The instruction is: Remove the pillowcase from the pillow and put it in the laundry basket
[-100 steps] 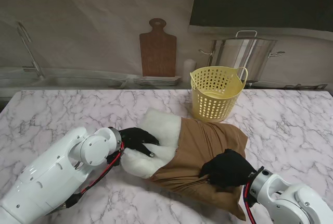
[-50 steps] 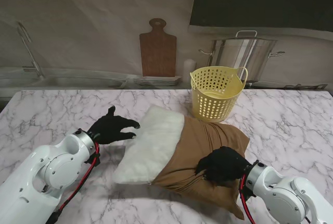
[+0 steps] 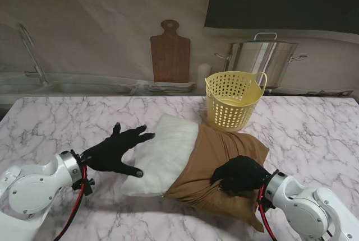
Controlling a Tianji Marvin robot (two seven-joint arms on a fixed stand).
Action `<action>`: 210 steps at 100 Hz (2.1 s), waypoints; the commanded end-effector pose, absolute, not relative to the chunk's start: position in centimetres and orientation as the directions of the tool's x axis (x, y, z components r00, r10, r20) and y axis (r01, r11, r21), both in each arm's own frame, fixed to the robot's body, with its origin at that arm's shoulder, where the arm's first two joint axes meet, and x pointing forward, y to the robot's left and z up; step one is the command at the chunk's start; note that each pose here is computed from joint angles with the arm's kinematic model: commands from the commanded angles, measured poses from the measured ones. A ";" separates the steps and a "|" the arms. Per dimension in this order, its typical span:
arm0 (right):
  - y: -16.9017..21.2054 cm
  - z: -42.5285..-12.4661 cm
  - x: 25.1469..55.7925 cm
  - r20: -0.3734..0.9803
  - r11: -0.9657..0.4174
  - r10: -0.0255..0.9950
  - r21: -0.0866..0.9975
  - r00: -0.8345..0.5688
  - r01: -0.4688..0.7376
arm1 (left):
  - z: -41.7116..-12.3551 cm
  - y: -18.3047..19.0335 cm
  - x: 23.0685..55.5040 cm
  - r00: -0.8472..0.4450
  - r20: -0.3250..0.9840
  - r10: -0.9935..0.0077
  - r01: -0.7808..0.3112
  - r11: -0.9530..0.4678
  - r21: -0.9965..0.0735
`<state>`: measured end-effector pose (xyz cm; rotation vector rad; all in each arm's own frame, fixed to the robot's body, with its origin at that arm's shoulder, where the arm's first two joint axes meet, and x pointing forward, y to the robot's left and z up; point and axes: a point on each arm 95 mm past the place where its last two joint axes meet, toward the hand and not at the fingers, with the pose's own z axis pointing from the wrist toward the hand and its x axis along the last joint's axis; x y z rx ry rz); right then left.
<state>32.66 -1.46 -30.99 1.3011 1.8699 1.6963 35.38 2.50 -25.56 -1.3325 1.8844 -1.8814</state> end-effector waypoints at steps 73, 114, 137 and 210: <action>-2.3 -31.4 34.0 0.344 -0.117 0.791 0.896 -0.506 0.428 | -30.5 5.0 35.0 -0.552 0.066 -0.831 -0.441 0.224 -0.869; -1.9 -31.7 34.2 0.350 -0.115 0.787 0.892 -0.508 0.438 | -32.5 1.9 36.3 -0.621 0.097 -0.778 -0.324 0.142 -0.935; -1.7 -31.8 34.3 0.356 -0.121 0.784 0.891 -0.508 0.438 | -32.8 0.5 37.0 -0.644 0.155 -0.749 -0.302 0.063 -0.951; -1.2 -30.9 33.2 0.456 -0.293 0.731 0.882 -0.507 0.370 | -33.3 -6.6 36.4 -0.429 0.745 -0.510 -0.522 -0.533 -0.666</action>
